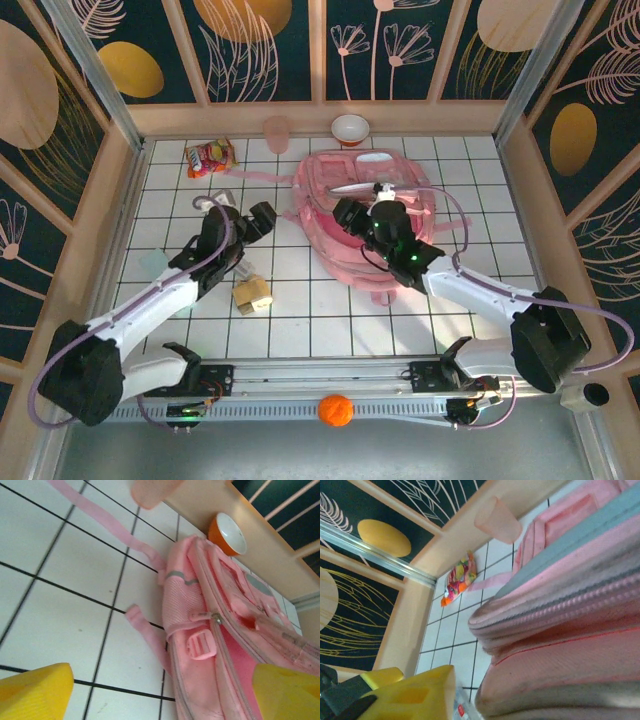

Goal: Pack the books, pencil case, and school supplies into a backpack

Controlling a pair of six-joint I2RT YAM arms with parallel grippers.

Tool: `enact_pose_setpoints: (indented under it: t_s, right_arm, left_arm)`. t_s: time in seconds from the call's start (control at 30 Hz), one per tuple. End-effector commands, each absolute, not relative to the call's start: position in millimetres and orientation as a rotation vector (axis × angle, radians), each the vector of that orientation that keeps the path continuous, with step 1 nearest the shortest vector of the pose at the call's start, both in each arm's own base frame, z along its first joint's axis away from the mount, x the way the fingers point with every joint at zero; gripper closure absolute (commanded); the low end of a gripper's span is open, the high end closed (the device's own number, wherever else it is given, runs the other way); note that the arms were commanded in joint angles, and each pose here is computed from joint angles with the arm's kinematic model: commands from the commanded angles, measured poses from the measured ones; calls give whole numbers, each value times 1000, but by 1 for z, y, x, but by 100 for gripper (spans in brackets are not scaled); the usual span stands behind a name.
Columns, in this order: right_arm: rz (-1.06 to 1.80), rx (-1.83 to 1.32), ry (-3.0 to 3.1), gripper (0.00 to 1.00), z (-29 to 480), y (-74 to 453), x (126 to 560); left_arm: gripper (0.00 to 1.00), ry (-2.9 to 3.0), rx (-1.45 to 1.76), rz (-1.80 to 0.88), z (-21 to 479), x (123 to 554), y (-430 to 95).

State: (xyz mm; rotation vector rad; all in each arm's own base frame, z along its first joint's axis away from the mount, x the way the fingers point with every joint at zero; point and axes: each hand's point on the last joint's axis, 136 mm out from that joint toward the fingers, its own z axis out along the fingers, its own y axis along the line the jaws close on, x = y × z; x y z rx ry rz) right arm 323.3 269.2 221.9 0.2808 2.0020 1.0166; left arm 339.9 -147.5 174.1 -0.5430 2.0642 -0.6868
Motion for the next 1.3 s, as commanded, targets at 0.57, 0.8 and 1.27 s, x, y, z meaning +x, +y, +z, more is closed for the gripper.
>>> enact_pose_setpoints:
  t_s: [0.57,0.8,1.27]
  right_arm:
    - [963,-14,2650,37,160,314,215]
    - [1105,-149,2527,37,211,341,207]
    - [1206,-214,2413,37,217,370,219]
  left_arm:
    - [1,2120,-624,-363,145,314,-91]
    - [1,2135,-758,-446,129,305,-93]
    - [1,2136,-1060,-395,112,288,-75]
